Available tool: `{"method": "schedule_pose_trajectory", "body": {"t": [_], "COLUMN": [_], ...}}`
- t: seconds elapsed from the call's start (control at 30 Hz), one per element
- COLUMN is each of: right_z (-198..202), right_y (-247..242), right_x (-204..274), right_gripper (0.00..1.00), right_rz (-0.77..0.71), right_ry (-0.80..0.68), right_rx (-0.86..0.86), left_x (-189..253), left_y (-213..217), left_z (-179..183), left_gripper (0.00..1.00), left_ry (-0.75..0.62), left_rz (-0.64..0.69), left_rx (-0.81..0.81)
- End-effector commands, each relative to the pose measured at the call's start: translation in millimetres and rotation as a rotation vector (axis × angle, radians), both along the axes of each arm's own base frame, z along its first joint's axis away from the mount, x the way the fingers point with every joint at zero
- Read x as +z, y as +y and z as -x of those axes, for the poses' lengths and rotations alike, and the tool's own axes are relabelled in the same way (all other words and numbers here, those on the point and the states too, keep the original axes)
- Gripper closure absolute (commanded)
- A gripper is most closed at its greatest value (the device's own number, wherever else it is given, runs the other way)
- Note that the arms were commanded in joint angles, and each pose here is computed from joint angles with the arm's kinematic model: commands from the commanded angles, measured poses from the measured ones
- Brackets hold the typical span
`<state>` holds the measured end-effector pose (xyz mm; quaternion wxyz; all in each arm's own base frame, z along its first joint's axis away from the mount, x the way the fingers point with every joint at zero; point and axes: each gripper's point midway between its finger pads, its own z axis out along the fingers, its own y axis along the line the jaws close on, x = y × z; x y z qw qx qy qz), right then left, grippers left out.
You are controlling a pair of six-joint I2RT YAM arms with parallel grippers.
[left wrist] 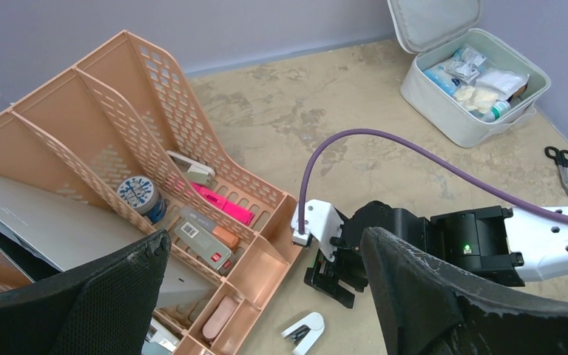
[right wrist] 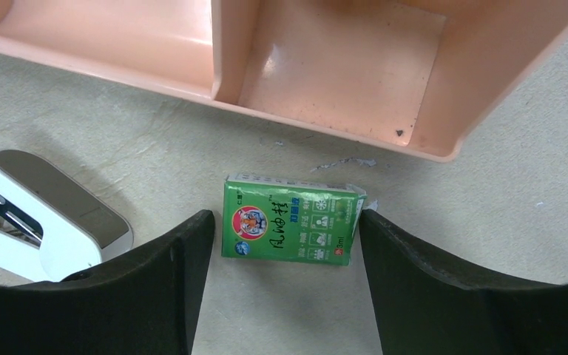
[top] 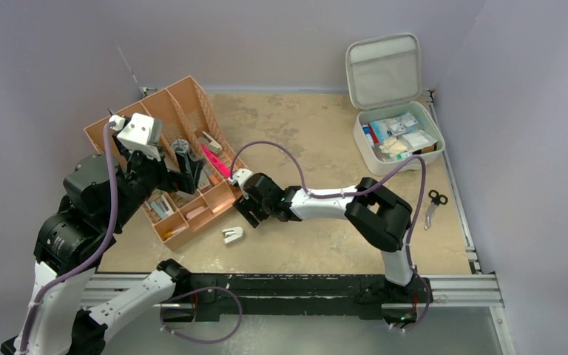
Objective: Organize the medicine kit
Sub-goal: Pick up the medical item at the center of the board.
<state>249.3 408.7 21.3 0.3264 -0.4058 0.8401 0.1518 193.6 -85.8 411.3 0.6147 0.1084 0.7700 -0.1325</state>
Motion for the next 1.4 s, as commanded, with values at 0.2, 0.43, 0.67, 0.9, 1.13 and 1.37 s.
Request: {"method": "schedule_pose_trajectory", "body": {"t": [0.2, 0.43, 0.67, 0.9, 1.13, 1.37], "right_z": [-8.3, 0.9, 4.7, -7.3, -37.7, -89.2], "right_y": [3.6, -15.1, -35.0, -64.7, -99.3, -143.4], "right_x": [9.7, 14.5, 19.5, 28.6, 55.0, 94.9], "right_gripper": [0.38, 0.40, 0.44, 0.44, 0.45, 0.45], "right_rz": [-0.018, 0.008, 0.034, 0.048, 0.038, 0.042], "right_ry": [-0.047, -0.021, -0.008, -0.015, -0.013, -0.056], "right_rx": [-0.033, -0.062, -0.122, -0.211, -0.331, -0.483], "left_x": [-2.6, -39.3, -72.0, -88.9, -113.4, -145.9], "left_y": [-6.7, -8.8, -22.5, -42.8, -51.2, -55.5], "left_z": [-7.9, -21.2, -30.2, -37.0, -42.7, -44.8], "left_gripper": [0.02, 0.01, 0.02, 0.01, 0.01, 0.01], "left_ry": [-0.004, 0.061, 0.133, 0.160, 0.202, 0.250], "left_rz": [-0.007, -0.098, -0.113, -0.111, -0.193, -0.224], "left_rx": [-0.011, 0.000, -0.029, -0.107, -0.166, -0.189]}}
